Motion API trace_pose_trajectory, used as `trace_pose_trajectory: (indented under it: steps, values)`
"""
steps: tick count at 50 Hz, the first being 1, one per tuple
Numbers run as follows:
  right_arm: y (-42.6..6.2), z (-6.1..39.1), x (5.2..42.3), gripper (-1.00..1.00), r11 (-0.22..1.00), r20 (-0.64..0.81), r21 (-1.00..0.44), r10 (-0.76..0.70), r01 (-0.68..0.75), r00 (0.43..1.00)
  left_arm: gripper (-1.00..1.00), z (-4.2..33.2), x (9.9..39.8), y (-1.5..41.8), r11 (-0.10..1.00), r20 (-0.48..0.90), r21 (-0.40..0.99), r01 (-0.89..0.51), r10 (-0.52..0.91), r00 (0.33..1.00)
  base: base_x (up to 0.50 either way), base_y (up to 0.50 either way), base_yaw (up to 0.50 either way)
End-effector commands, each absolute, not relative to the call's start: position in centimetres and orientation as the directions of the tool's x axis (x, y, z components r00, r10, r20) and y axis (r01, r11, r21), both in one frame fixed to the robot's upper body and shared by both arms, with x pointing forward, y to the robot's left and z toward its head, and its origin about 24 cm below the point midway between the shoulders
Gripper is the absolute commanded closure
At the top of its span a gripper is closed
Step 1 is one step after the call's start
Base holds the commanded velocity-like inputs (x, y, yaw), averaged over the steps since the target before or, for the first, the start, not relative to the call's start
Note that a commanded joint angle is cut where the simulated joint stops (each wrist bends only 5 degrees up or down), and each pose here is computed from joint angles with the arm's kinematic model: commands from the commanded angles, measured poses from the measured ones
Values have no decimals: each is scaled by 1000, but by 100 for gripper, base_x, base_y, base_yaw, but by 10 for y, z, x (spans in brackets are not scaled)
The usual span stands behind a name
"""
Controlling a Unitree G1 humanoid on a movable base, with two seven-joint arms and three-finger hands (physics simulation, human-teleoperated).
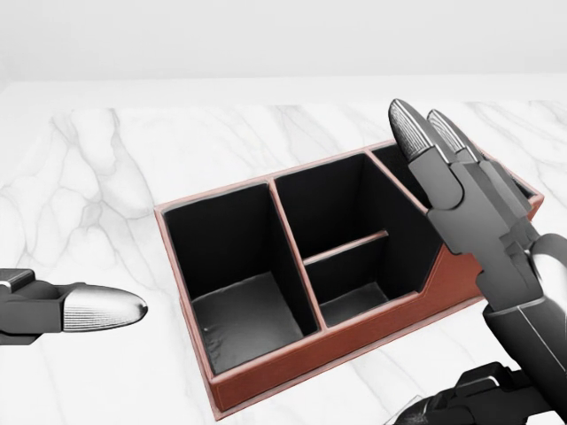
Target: Pick up the book and place it in the front compartment of the caddy.
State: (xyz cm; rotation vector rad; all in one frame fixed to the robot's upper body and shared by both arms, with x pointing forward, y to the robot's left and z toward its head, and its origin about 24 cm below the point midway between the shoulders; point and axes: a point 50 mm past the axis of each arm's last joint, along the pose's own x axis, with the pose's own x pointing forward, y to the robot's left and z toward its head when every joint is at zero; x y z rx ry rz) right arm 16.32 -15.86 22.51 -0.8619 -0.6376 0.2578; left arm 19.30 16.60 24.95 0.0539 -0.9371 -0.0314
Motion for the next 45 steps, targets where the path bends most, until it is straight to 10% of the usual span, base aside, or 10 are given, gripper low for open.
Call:
trace_pose_trajectory:
  steps: [1,45]
  values:
    - [-162,227,159,-100,628,425,-775,436,70,794,-100,249,193,165,998,804,59,6,-51,592,0,0,0]
    - [-183,167,162,-100,642,197,-764,330,-67,923,-100,248,194,165,998,798,69,6,-59,599,0,0,0]
